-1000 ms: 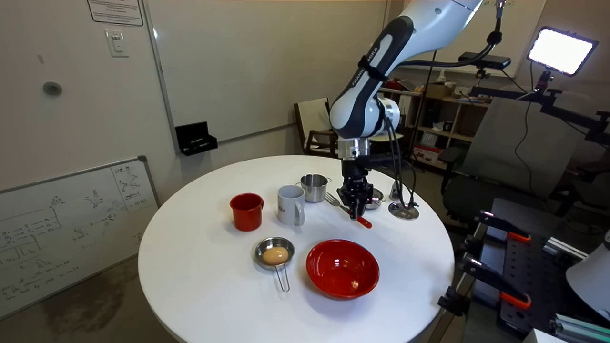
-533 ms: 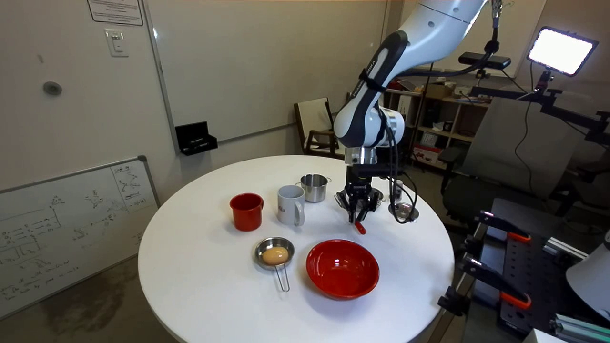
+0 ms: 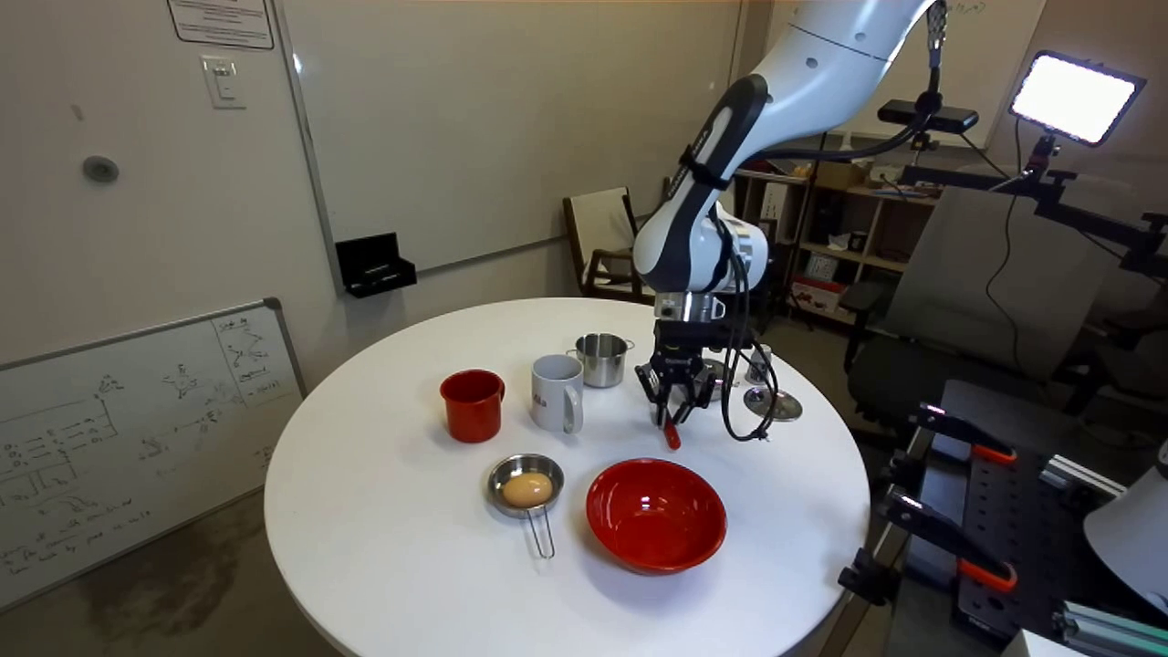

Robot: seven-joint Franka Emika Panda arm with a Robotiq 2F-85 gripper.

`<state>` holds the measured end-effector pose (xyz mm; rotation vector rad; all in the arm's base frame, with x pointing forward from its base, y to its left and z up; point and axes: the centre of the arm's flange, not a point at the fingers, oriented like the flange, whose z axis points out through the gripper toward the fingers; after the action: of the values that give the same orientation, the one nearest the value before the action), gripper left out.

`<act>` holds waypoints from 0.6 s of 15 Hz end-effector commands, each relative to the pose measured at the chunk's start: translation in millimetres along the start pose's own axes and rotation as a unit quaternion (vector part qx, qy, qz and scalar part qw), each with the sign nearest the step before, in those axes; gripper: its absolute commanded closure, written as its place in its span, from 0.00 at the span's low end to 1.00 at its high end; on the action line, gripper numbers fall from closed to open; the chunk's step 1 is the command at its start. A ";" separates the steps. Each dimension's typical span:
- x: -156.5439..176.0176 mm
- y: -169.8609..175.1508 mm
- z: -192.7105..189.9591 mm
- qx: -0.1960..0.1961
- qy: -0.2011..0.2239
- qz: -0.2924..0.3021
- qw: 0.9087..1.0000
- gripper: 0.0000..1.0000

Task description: Pick up the folk from the table and rotate it slightly to the right.

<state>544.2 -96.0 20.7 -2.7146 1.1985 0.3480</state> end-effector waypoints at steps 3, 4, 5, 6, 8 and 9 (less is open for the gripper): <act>2.0 -7.4 1.4 -0.001 0.006 0.037 0.999 0.31; 1.8 -7.5 0.7 -0.002 0.008 0.040 0.999 0.24; 2.0 -7.6 -0.4 -0.003 0.009 0.042 0.999 0.16; 2.1 -7.7 -1.8 -0.004 0.010 0.045 0.999 0.10; 0.4 -8.0 -8.5 -0.007 0.018 0.047 0.999 0.00; -2.9 -8.2 -16.4 -0.010 0.026 0.047 0.999 0.00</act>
<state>548.4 -96.1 22.5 -2.6929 1.3030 0.3417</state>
